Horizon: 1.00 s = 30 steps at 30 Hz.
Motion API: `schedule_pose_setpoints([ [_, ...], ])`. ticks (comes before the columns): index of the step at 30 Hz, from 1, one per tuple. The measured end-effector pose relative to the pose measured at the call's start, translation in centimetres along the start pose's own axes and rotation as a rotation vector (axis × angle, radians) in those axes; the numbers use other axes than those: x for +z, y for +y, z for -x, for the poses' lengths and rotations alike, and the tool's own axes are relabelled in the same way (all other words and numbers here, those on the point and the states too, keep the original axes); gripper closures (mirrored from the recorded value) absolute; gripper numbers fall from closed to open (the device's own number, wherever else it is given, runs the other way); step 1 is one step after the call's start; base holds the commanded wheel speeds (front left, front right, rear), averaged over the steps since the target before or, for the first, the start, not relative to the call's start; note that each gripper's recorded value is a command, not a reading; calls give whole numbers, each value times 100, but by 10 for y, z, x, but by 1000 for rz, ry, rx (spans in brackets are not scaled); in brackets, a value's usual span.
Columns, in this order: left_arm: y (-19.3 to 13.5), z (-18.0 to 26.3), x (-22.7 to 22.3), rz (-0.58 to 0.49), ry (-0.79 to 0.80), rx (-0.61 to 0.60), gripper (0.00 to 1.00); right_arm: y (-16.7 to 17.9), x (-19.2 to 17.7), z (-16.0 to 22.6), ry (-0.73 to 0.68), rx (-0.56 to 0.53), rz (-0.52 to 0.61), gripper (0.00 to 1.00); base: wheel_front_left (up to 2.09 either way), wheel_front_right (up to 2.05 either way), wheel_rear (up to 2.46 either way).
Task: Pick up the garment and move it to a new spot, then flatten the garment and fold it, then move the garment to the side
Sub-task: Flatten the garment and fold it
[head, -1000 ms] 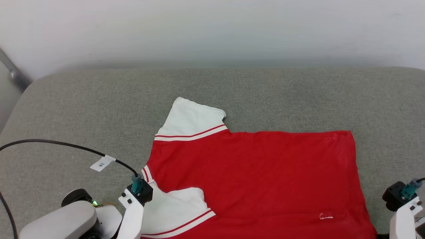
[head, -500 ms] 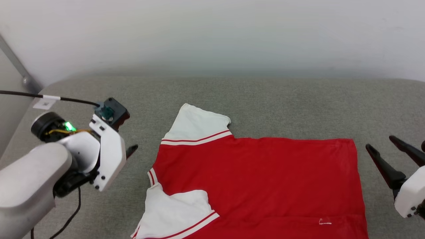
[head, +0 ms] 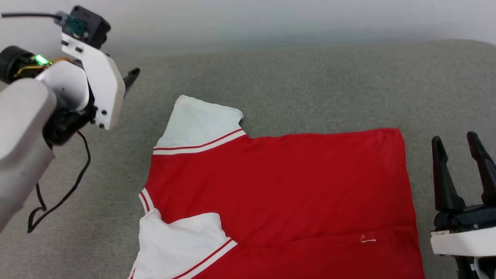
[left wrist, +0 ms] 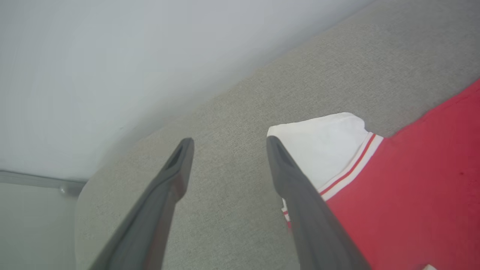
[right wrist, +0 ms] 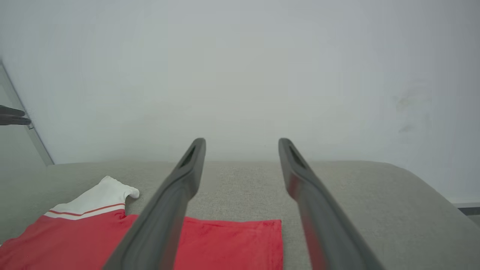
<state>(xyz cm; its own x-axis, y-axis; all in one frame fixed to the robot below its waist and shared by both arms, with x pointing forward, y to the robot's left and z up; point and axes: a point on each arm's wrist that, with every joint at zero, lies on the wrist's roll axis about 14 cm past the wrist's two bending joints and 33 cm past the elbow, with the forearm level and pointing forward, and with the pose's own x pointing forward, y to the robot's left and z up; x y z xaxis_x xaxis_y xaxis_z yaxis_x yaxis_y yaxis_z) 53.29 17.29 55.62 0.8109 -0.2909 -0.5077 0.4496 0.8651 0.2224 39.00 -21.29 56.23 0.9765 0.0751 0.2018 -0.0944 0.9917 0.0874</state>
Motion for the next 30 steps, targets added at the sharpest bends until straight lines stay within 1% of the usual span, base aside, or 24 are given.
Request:
schedule_pose_setpoints([
  [1, 0, -9, 0, 27, 20, -10, 0, 1, -1, -1, -4, -4, 1, 0, 0, 0, 0],
  [4, 0, -35, -5, 60, 110, -46, 0, 5, -11, -3, 12, -8, -2, 0, 0, 0, 0],
  [8, -9, -65, -26, 52, 289, -112, 0, 5, -24, -9, 40, 2, 35, 0, 0, 0, 0],
  [10, -16, -79, -31, 63, 352, -153, 0, 3, -30, -13, 53, 4, 49, 0, 0, 0, 0],
  [16, -38, -114, -57, 25, 549, -245, 0, -6, -60, -18, 118, -5, 71, 0, 0, 0, 0],
  [20, -48, -131, -88, -38, 677, -272, 0, -12, -78, -19, 160, -17, 73, 0, 0, 0, 0],
  [25, -58, -143, -112, -66, 755, -300, 0, -20, -94, -15, 204, -36, 78, 0, 0, 0, 0],
  [26, -59, -144, -115, -71, 763, -306, 52, -21, -96, -15, 210, -36, 81, 0, 0, 0, 0],
  [27, -61, -145, -116, -72, 764, -313, 94, -22, -98, -14, 217, -35, 84, 0, 0, 0, 0],
  [28, -63, -144, -117, -64, 765, -321, 100, -22, -100, -13, 223, -36, 83, 0, 0, 0, 0],
  [30, -66, -142, -116, -70, 761, -331, 100, -25, -100, -13, 225, -41, 83, 0, 0, 0, 0],
])
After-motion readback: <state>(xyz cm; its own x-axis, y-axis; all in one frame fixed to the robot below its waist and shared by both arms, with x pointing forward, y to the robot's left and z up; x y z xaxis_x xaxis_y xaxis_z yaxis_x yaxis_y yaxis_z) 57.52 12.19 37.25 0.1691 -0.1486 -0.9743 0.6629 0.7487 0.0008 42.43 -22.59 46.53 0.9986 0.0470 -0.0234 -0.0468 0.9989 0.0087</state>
